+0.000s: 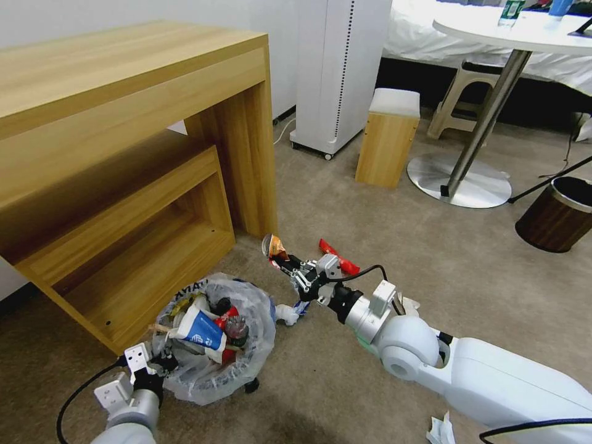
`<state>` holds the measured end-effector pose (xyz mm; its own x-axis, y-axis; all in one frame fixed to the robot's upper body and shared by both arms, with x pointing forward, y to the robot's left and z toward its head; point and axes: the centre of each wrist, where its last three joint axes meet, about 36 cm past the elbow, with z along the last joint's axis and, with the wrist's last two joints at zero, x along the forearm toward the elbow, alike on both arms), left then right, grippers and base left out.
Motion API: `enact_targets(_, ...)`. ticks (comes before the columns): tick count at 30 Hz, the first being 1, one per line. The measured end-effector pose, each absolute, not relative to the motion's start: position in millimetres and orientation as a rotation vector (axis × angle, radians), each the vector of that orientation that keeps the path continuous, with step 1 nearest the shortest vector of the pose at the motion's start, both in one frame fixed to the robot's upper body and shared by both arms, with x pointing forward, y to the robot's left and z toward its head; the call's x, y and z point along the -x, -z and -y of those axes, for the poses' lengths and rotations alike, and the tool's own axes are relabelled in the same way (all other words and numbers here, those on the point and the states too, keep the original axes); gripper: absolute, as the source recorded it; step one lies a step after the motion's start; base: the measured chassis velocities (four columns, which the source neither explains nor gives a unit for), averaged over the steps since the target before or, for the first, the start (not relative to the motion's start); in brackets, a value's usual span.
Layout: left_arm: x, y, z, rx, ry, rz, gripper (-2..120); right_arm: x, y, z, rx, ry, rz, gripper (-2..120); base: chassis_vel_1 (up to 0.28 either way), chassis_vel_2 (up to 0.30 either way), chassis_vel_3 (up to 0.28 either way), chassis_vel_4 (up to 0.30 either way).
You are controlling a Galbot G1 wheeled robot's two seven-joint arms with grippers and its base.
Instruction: Pick up the trash bin and place the garbage on the floor into it.
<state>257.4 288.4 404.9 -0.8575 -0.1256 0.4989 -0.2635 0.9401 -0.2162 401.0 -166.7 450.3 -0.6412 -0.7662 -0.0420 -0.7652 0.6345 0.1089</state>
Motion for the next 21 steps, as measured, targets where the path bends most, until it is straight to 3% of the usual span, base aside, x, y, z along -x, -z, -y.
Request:
enact_targets(9, -261, -447, -324, -0.09, -0.246, 2.481, 0, -401, -452, 167, -1.313, 0.186, 2.828, 9, 0.0, 0.0, 0.0, 0.0)
enact_targets(21, -295, -479, -332, 0.041, -0.164, 2.457, 0, -398, -462, 154, -1.414, 0.306, 2.752, 9, 0.0, 0.0, 0.0, 0.0)
